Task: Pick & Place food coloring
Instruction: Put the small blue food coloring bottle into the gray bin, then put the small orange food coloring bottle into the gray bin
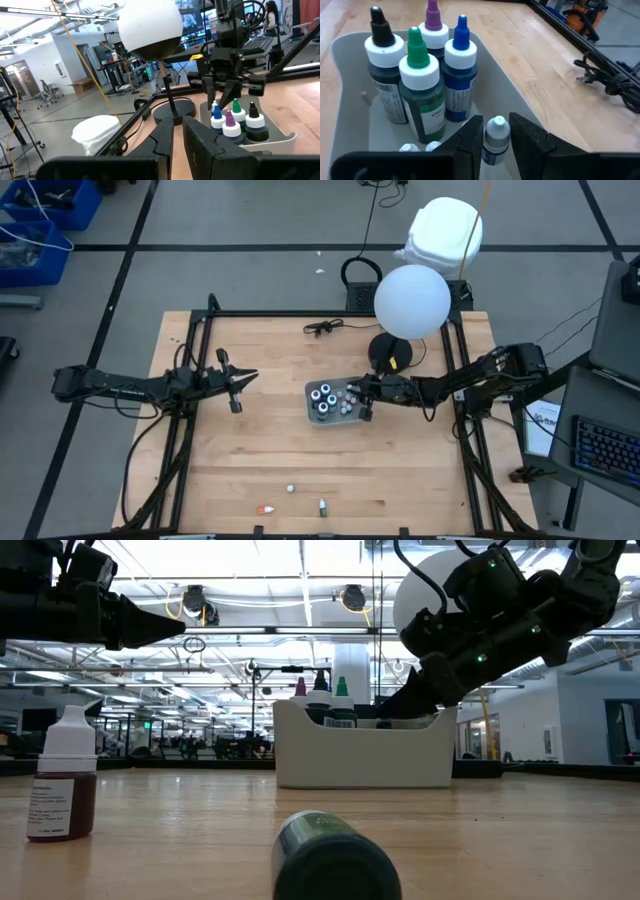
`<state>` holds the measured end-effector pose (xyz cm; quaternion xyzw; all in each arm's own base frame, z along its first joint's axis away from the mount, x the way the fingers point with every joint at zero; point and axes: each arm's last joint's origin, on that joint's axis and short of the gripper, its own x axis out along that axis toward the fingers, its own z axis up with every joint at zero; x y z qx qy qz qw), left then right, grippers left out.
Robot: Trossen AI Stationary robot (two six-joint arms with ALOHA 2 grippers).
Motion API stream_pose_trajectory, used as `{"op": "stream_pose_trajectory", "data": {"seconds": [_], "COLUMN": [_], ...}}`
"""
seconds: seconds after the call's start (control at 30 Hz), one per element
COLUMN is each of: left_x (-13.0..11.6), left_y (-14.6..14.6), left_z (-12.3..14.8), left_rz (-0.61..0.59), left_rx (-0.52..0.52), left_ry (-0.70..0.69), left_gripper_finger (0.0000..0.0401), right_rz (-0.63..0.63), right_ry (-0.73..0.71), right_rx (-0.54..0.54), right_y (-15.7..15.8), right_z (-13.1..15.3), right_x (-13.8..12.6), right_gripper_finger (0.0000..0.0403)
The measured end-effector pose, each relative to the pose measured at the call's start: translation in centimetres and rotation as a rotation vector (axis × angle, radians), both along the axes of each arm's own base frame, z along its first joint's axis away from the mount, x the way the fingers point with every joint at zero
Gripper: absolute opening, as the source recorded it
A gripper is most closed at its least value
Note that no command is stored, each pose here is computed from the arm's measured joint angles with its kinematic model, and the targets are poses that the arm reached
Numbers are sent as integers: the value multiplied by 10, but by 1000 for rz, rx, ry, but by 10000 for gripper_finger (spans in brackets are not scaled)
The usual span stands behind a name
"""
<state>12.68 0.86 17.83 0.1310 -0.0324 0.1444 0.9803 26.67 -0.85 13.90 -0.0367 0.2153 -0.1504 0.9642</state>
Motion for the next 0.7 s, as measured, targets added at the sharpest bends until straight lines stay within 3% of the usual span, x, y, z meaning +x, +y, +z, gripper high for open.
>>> {"op": "stream_pose_trajectory", "data": {"seconds": [0.4,0.57,0.7], "left_x": [0,0,0], "left_y": [0,0,0], "left_z": [0,-1,-1], "left_rz": [0,-2,-1], "left_rx": [0,-13,-12], "left_ry": [1,3,4], "left_gripper_finger": [49,49,49], "right_rz": [4,22,38], "right_ry": [1,-12,-42], "right_rx": [-10,-53,-91], "right_y": [0,0,1], "right_z": [0,5,27], "right_x": [0,0,0], "right_gripper_finger": [133,132,121]}}
